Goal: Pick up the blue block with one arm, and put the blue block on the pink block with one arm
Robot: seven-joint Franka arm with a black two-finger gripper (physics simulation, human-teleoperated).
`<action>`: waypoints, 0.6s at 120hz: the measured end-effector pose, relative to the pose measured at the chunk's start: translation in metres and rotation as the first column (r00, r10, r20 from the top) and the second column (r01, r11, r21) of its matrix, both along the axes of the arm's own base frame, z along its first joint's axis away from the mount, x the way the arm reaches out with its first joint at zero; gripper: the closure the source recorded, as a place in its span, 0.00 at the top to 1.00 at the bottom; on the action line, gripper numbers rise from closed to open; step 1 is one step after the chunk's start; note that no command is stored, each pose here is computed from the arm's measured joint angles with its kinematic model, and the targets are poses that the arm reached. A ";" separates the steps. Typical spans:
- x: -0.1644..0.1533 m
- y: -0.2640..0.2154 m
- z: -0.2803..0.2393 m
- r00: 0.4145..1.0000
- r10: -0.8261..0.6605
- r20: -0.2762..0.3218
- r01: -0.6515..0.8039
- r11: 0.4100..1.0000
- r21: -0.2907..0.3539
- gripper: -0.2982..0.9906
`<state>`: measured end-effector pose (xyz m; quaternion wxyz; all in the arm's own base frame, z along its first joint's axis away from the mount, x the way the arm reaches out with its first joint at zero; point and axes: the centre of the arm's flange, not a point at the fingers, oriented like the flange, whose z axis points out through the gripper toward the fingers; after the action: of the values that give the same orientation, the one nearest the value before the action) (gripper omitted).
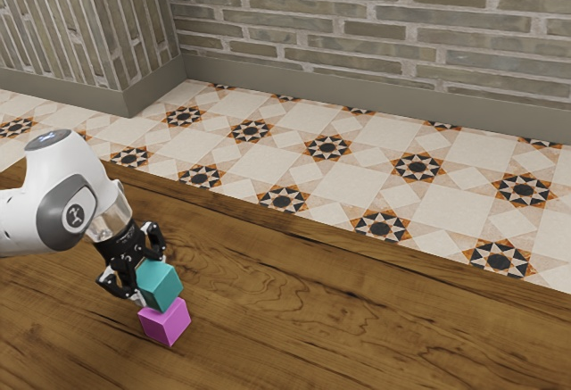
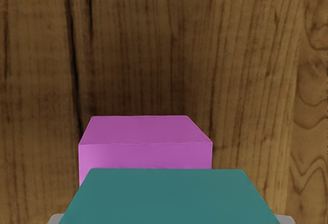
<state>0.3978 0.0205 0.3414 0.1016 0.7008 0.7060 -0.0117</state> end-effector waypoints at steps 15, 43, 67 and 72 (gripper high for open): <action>0.000 -0.001 0.000 1.000 0.005 0.000 -0.005 1.000 -0.001 0.50; 0.000 -0.002 0.002 1.000 0.015 0.005 -0.015 1.000 0.001 0.50; -0.003 -0.002 0.008 1.000 0.021 0.020 -0.021 1.000 0.004 0.50; -0.004 -0.002 0.008 0.999 0.023 0.022 -0.023 1.000 0.004 0.50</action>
<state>0.3941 0.0186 0.3496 0.1080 0.6929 0.7129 -0.0015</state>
